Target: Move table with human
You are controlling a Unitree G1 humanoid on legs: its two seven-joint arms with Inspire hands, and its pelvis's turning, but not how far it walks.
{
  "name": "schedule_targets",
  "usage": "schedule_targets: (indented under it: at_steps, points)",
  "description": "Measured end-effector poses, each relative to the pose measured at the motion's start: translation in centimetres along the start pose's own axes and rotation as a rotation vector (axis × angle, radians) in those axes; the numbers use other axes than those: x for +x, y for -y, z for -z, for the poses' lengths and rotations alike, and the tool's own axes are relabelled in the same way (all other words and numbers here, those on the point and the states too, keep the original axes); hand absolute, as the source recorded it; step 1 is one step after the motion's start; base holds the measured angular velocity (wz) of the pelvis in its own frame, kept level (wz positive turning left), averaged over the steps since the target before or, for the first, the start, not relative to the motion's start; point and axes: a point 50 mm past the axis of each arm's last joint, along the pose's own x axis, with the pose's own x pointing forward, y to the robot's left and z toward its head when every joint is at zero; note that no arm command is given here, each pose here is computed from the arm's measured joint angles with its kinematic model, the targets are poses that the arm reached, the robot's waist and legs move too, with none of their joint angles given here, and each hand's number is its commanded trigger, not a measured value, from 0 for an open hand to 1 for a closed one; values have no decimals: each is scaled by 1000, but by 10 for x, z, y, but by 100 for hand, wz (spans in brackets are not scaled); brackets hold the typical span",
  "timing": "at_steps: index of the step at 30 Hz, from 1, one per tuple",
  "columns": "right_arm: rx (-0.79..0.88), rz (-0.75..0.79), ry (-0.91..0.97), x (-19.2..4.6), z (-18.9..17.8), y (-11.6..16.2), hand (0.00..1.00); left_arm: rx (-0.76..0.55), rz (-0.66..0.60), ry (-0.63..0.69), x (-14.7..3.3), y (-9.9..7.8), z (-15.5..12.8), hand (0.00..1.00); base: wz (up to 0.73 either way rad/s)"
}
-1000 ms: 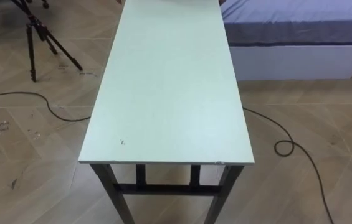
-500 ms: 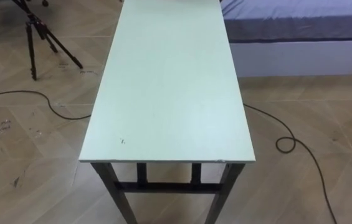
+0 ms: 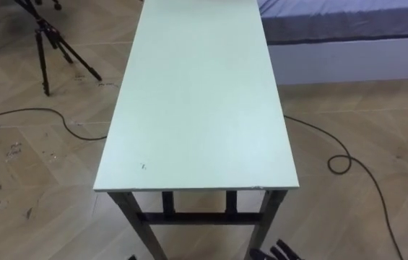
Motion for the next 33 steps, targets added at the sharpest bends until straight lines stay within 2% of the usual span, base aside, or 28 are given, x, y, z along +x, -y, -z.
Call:
schedule_targets:
  at_steps: [3, 9, 13, 19, 25, 33]
  points:
    - [20, -121, 28, -5, 1, -22, 0, -75, 112, 62, -6, 18, -9, 0, 1]
    - [93, -338, 25, -12, 7, -56, 0, -187, 313, 64, -16, 51, -9, 0, 2]
    - [118, -415, 13, -10, 6, -66, 0, -191, 397, 60, -19, 65, -10, 0, 0]
    - [87, -447, -14, -9, 5, -69, 0, -167, 416, 38, -20, 68, -9, 0, -1]
    - [50, -495, -16, -12, -6, -73, 0, -128, 502, 53, -28, 80, -21, 0, 0]
    - [42, -518, -5, -16, -15, -76, 0, -174, 524, 82, -27, 85, -35, 0, 3]
